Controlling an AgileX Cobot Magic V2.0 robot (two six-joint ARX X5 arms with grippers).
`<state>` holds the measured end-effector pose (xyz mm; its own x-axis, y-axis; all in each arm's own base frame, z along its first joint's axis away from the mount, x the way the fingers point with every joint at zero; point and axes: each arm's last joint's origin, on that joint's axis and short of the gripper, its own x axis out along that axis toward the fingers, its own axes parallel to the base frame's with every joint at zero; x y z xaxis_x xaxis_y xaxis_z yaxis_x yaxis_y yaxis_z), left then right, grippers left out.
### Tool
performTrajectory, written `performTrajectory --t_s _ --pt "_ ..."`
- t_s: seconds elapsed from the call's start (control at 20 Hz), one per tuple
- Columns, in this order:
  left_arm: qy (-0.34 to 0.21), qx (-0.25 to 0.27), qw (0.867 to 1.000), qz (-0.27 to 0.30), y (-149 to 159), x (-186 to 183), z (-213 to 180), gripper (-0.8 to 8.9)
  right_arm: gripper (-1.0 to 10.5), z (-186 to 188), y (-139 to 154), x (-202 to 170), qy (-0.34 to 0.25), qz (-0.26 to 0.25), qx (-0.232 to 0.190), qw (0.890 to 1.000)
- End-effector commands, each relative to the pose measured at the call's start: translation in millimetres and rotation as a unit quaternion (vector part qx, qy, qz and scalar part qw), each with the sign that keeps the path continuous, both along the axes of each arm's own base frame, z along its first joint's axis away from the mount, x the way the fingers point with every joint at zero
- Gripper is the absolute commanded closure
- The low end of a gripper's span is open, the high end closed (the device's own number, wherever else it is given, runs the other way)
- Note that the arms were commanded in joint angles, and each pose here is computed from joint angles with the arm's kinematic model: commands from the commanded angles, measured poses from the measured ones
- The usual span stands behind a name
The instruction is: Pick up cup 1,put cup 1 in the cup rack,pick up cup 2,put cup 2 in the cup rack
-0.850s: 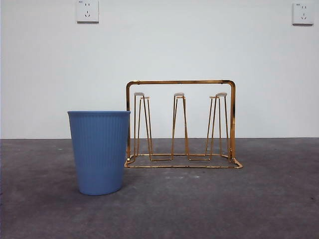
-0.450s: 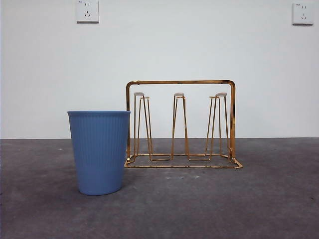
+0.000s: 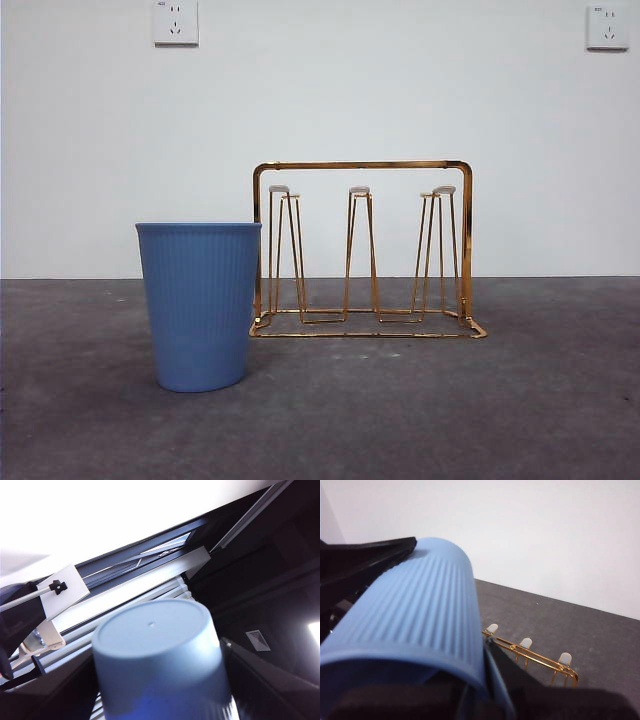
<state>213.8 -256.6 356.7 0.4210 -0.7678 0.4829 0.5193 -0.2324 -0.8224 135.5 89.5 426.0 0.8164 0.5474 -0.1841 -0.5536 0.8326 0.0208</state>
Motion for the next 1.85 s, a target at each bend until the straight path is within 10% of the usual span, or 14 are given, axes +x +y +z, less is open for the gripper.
performTrajectory --t_s 0.05,0.65,1.05,1.25,1.4,1.5,1.85 --pt "-0.041 0.023 0.999 0.007 -2 -2 0 8.22 8.6 -4 0 3 0.011 -0.016 -0.008 1.000" --pt "-0.058 0.066 0.996 0.031 6 11 -5 8.21 7.5 -16 -22 -27 0.071 -0.051 -0.061 0.994" --pt "-0.091 0.186 0.974 0.095 5 21 -15 8.21 7.5 -32 -49 -66 0.139 -0.075 -0.121 0.980" --pt "-0.131 0.305 0.927 0.174 -3 24 -6 8.21 7.5 -34 -60 -82 0.144 -0.078 -0.125 0.978" --pt "-0.187 0.412 0.848 0.274 -14 17 13 8.22 7.6 -35 -67 -92 0.137 -0.084 -0.123 0.979" --pt "-0.211 0.428 0.820 0.315 -21 13 20 8.21 7.6 -36 -69 -95 0.137 -0.088 -0.124 0.979" --pt "-0.188 0.487 0.774 0.358 -57 30 -10 8.21 7.6 -36 -69 -95 0.138 -0.089 -0.129 0.978"
